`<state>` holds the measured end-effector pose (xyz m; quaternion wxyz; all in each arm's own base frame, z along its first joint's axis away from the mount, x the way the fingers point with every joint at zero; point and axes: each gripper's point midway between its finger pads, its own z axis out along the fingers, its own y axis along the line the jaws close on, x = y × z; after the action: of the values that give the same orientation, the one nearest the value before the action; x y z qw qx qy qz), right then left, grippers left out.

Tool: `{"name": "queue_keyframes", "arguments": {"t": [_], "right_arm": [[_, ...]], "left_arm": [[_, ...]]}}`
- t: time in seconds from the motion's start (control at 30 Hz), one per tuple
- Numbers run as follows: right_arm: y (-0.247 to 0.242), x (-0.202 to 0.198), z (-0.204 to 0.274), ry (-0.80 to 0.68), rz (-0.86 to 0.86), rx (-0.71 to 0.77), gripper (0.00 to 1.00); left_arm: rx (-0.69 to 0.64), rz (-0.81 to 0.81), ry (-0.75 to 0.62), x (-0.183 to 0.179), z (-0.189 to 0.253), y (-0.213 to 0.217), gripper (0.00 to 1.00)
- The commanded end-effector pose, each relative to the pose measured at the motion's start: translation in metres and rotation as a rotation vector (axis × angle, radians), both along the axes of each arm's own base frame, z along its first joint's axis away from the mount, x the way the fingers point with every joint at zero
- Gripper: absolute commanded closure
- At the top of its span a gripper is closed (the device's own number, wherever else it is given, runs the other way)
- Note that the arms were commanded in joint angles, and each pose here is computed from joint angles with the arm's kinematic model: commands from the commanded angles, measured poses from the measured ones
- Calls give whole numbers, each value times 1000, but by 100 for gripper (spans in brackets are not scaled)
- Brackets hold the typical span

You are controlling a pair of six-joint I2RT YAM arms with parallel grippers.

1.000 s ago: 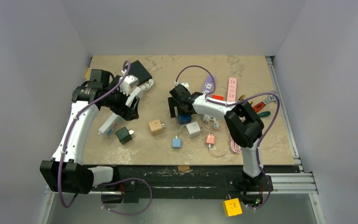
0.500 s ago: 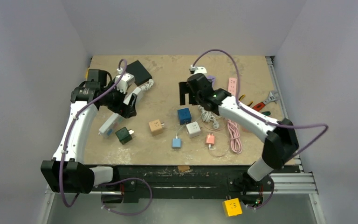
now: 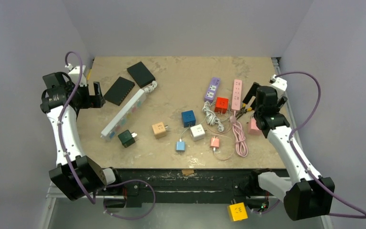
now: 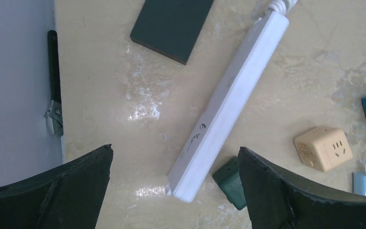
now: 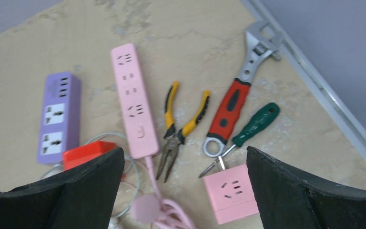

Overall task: Pull the plug off the socket
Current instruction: Reset both arms

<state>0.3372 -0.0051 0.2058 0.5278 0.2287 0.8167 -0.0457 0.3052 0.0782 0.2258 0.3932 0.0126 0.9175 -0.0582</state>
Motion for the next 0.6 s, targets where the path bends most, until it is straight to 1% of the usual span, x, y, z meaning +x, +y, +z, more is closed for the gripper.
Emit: {"name": "queue_keyframes", "arguments": {"t": [0.0,0.13,0.23,0.3,0.37,0.47,0.57], "right_arm": [[-44,-1,-7,-29,-184,-110,1],[-45,8,-33,13,-185,-131,1],[-42,18,-44,-19,-174,-122,1],[-40,26,-49,-59,-152,-125,1],[-37,34,-58,-56,-129,-128,1],[-34,41,-67,-71,-124,-112,1],[-32,42,-62,-191,-100,-110,1]], "left_arm": [[-20,108,-84,21,0,16,0],[-43,118,-224,25,-11,6,0],[-88,42,-321,22,-14,-16,0],[-118,25,-363,21,-22,-24,0],[-148,35,-392,25,-31,-28,0],[-94,37,-444,36,-42,-30,0],[-48,-1,-479,40,-59,-43,0]]}}
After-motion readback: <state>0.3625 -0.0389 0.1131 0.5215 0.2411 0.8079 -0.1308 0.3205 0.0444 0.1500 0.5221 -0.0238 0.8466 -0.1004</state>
